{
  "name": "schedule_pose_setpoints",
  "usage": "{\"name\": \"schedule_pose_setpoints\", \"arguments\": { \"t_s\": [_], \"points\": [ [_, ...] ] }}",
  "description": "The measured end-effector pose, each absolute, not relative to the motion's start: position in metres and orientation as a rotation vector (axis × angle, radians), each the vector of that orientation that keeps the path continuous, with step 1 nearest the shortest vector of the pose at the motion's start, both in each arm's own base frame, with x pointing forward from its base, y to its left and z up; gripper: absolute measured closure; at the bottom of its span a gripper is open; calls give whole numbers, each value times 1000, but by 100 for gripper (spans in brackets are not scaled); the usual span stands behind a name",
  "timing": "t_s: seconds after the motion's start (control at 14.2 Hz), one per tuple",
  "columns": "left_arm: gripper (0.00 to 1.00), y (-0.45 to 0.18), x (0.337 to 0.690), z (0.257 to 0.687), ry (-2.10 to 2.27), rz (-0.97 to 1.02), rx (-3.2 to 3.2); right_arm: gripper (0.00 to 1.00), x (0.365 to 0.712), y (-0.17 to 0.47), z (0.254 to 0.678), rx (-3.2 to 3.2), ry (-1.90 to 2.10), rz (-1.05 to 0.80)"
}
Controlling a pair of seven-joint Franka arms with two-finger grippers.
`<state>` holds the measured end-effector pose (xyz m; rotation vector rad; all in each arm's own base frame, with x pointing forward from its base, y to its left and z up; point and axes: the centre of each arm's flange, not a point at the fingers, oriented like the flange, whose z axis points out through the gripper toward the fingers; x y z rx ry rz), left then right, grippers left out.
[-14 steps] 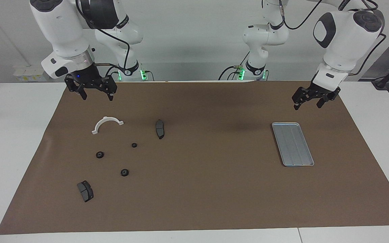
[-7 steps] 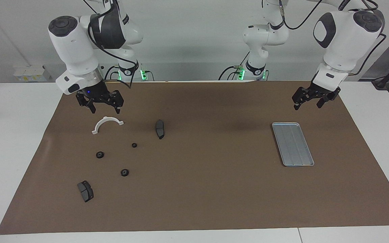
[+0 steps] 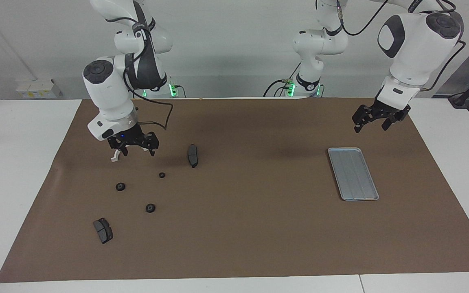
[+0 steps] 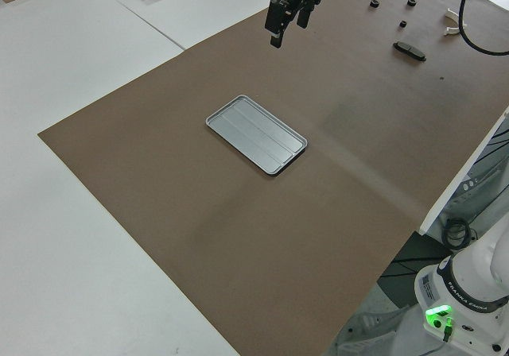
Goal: Pick bearing gear from pile to tray
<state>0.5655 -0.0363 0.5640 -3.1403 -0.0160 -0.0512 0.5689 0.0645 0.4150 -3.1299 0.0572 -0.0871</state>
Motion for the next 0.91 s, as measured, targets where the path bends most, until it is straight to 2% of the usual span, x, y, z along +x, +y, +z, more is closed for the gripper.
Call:
{"name": "schedule_pose_setpoints", "arguments": {
  "t_s": [0.35,0.42,0.63,0.7,0.91],
  "points": [
    [0,-36,565,564,-16,-51,-3140,4,570,82,360,-3124,12,-99],
    [0,-36,565,564,-16,-51,-3140,8,570,86,351,-3123,1,-100],
    [0,-36,565,564,-16,-51,-3140,13,573,95,327,-3118,-22,-107],
    [0,-36,565,564,-16,-51,-3140,18,573,97,321,-3118,-26,-106],
    [0,-36,565,564,-16,-51,-3140,22,568,96,304,-3116,-26,-115]
  ]
}}
